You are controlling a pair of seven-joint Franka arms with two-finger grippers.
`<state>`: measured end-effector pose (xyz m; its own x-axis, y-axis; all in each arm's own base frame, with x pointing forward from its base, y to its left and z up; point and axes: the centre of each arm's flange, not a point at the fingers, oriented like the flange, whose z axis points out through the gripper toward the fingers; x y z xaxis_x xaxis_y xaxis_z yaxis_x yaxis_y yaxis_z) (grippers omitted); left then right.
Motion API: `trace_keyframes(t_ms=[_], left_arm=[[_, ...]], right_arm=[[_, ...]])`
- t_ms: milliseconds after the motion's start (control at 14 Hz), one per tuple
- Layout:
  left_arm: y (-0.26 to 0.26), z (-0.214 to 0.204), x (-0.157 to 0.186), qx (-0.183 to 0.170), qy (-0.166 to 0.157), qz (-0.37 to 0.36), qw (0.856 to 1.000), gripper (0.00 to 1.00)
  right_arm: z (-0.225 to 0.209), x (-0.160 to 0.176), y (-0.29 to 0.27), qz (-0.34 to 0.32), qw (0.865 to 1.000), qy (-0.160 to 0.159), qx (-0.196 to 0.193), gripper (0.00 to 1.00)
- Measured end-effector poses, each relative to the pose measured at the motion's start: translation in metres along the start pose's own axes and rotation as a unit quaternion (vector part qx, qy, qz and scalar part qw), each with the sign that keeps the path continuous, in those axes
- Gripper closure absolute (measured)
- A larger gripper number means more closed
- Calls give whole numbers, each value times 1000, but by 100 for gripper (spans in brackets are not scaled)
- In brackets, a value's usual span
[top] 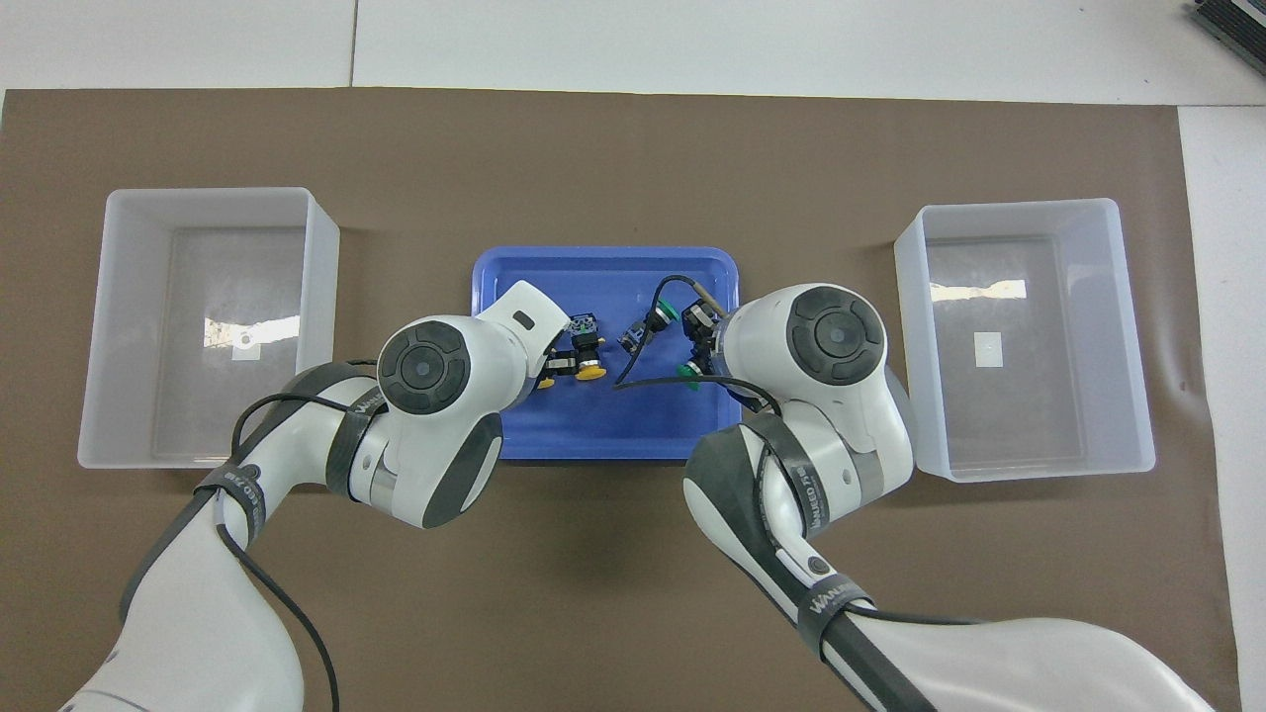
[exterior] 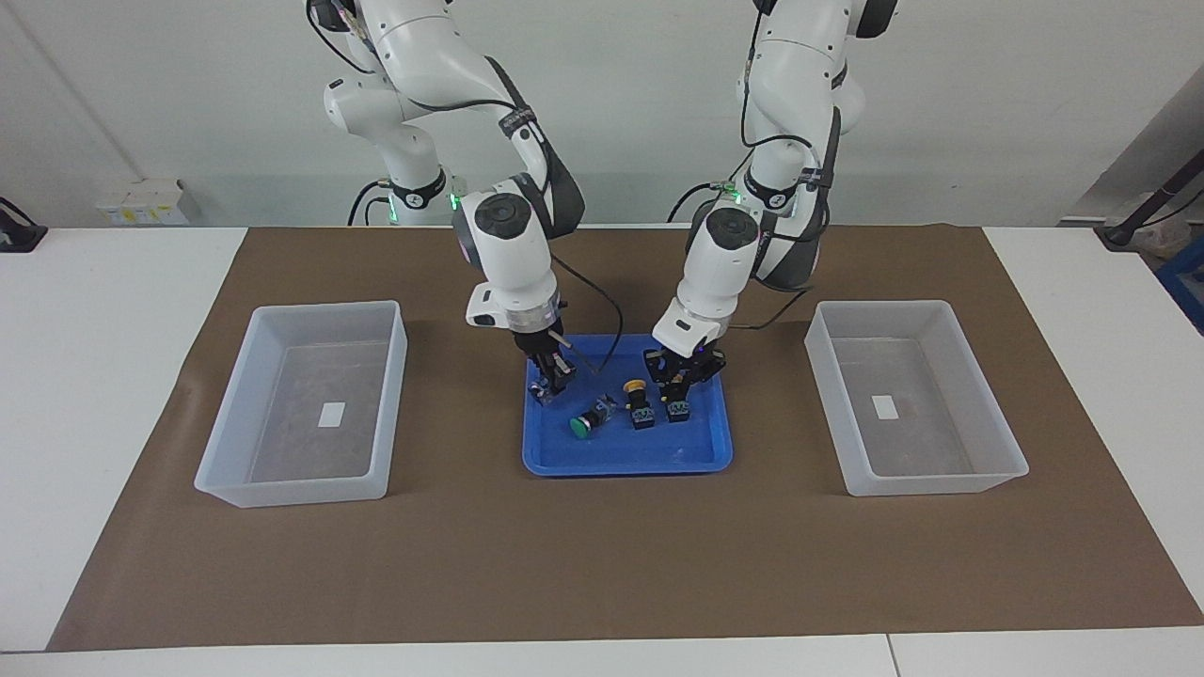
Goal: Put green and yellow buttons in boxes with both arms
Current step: 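Grasp a yellow button with the left gripper while the right gripper grasps a green button, then drop the yellow button in the near box while the right gripper drops green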
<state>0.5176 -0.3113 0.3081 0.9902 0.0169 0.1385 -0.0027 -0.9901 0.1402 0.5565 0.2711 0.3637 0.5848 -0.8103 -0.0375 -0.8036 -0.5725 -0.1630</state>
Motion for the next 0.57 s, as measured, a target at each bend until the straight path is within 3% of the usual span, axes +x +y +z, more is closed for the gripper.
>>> trace_keyframes(t_ms=[286,571], left_arm=[[4,-21,13,3,-5,-3,1000,68],[-10,-105,53,18,-34,-26,999,68]], right_arm=[[-50,39,15,3,1000,2,-3,69],[-93,95,42,-24,1000,6,-7,69]])
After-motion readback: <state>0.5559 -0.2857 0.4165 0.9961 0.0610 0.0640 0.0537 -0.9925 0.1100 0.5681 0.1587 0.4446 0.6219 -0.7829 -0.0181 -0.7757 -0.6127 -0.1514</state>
